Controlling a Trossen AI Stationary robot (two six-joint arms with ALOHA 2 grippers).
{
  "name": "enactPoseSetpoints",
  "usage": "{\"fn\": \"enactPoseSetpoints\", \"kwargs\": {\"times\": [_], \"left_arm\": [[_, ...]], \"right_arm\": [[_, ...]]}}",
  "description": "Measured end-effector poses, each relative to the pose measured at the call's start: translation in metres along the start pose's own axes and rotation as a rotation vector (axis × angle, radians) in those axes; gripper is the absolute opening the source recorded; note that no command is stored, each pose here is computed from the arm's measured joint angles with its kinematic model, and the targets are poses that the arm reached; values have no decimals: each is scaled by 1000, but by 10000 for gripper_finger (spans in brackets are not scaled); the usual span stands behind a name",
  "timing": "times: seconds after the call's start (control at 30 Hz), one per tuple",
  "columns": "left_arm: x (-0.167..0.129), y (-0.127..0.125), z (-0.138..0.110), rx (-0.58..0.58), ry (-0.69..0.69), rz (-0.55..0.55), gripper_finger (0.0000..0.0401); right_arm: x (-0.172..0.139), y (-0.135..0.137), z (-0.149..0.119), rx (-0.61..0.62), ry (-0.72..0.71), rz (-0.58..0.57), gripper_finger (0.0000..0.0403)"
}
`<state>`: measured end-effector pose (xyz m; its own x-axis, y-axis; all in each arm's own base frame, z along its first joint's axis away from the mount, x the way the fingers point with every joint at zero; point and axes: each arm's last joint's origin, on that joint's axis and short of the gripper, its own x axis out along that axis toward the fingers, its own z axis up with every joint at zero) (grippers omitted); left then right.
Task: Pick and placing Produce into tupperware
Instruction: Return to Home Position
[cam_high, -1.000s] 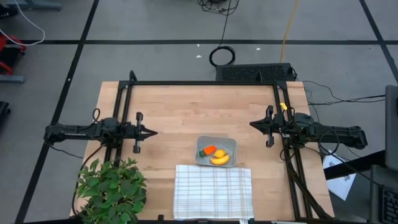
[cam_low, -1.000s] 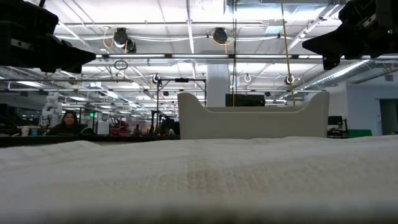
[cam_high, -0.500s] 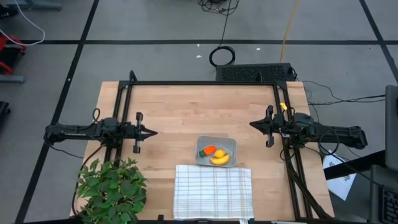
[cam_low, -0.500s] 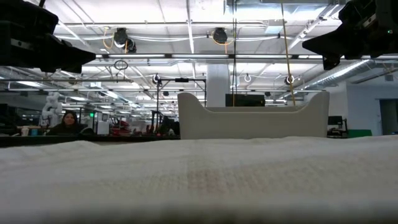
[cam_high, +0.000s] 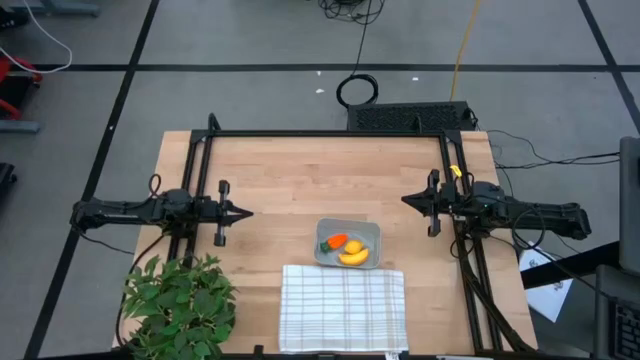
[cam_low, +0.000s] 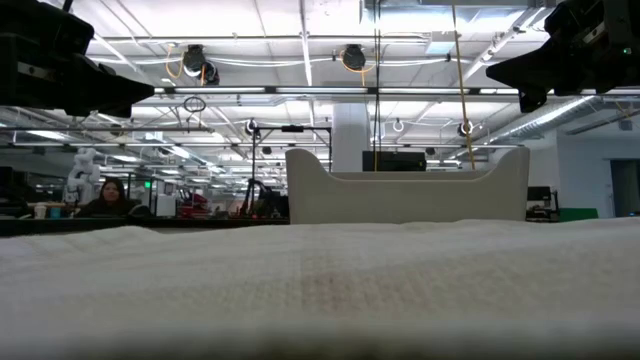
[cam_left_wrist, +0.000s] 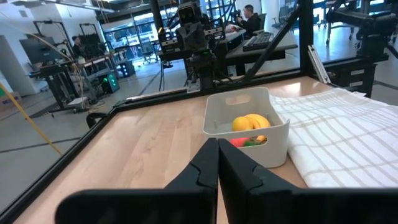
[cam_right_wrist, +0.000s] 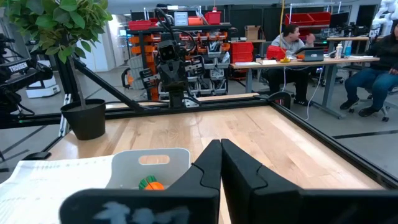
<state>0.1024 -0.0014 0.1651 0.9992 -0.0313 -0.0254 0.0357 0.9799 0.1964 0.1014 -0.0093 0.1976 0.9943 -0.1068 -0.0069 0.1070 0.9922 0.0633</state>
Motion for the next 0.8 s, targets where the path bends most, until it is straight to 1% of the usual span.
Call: {"fn": "enactPoseSetpoints", "kwargs": {"times": [0.2,0.8], "left_arm": [[0,0,0,-2,0,0,18],[0,0,0,1,0,0,19]], "right_arm": [[0,0,0,0,0,0,0],[0,0,0,0,0,0,0]]}}
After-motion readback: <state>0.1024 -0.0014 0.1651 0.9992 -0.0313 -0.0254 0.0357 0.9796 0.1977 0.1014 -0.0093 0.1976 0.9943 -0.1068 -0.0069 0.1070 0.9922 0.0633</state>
